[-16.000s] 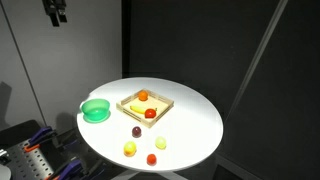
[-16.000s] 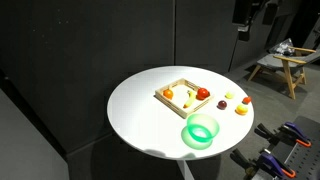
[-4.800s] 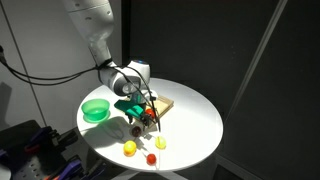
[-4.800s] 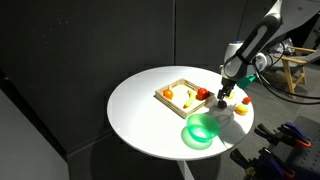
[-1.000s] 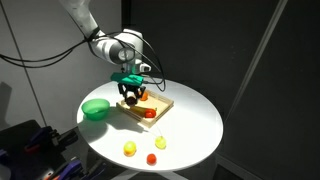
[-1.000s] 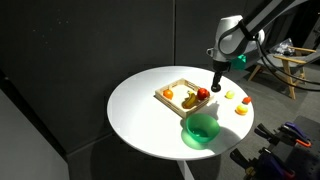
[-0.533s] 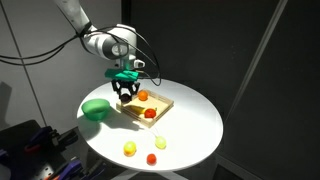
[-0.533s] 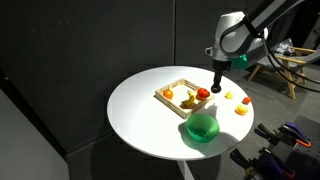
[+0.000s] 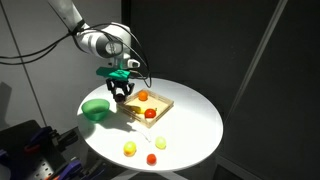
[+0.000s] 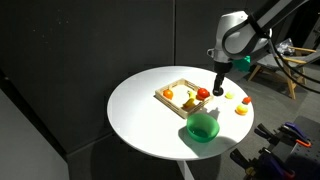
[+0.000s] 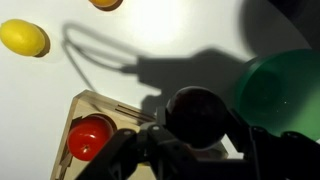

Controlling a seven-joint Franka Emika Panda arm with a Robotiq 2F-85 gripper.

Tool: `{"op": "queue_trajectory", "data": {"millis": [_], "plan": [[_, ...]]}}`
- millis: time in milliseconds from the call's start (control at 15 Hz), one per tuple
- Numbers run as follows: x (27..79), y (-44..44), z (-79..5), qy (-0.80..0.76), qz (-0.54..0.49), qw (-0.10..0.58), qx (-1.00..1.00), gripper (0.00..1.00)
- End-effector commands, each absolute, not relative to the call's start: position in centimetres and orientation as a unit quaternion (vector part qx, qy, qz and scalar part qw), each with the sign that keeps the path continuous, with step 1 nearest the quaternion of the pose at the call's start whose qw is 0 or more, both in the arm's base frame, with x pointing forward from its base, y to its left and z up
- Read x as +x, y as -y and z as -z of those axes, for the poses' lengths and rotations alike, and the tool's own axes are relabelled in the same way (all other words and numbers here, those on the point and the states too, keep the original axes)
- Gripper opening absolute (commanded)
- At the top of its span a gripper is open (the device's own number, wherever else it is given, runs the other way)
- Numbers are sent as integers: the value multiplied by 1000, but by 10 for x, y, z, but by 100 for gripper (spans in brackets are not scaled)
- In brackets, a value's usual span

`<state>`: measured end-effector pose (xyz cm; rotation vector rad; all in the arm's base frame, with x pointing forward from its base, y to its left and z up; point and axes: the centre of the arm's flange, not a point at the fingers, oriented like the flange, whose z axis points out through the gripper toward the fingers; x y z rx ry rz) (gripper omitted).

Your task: Put the plum in the green bowl

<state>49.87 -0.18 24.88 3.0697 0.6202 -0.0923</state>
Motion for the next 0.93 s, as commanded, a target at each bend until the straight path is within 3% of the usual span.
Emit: {"op": "queue_trajectory", "data": {"millis": [0, 600, 667, 867], "plan": [[483, -9, -261, -159, 34, 4, 987, 35], [486, -26, -251, -132, 34, 8, 991, 35], [485, -27, -251, -133, 35, 8, 991, 60], [485, -27, -249, -133, 37, 8, 990, 60]]}}
